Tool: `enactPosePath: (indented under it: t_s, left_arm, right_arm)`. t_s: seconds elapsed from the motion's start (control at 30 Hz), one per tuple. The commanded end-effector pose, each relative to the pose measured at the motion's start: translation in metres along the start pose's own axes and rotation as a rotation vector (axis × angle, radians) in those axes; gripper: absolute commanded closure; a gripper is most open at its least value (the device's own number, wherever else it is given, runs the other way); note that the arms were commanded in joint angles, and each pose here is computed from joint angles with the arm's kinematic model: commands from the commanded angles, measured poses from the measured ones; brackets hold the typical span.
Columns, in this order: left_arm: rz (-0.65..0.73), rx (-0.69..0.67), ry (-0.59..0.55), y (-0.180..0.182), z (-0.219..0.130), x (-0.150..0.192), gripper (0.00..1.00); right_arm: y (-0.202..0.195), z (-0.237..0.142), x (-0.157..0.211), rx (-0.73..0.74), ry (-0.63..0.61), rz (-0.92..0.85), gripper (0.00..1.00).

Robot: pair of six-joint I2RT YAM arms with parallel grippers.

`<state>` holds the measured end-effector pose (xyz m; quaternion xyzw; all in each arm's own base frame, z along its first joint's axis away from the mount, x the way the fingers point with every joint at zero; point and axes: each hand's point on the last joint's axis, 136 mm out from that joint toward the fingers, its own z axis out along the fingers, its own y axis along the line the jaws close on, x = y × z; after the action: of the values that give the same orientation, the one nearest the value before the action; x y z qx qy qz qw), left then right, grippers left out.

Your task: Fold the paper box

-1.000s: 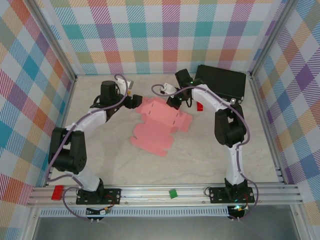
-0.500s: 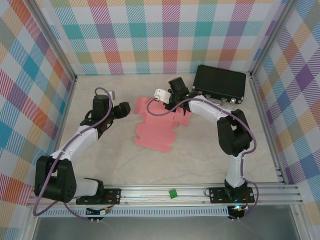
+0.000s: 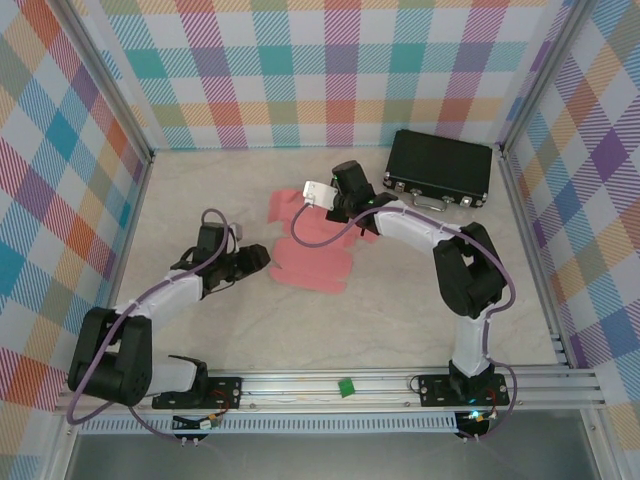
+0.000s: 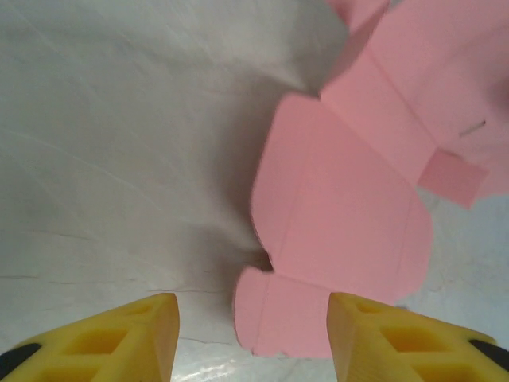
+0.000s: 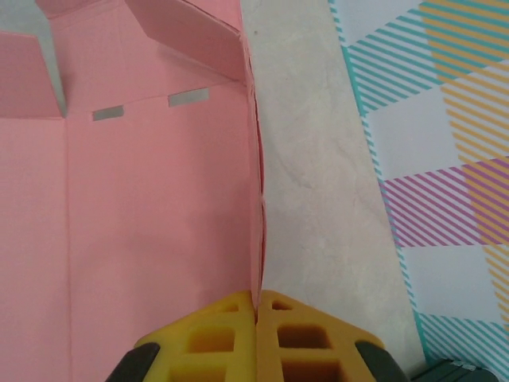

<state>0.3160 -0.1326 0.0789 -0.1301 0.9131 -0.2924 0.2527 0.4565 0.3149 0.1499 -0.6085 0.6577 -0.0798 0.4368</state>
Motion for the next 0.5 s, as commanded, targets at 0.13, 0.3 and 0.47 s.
enactPosePath:
  t_s: [0.13, 0.3, 0.47]
  left_arm:
    - [-0.070, 0.093, 0.061, -0.005, 0.032, 0.015, 0.55]
    - [-0.098, 0.116, 0.091, -0.003, 0.050, 0.021, 0.69]
    - [-0.127, 0.133, 0.108, -0.005, 0.060, 0.025, 0.96]
  right_arm:
    - [-0.008, -0.012, -0.019, 0.048, -0.058, -0.022, 0.99]
    - [-0.001, -0.013, -0.019, 0.035, -0.061, -0.028, 0.99]
    - [0.009, -0.014, -0.021, 0.020, -0.068, -0.033, 0.99]
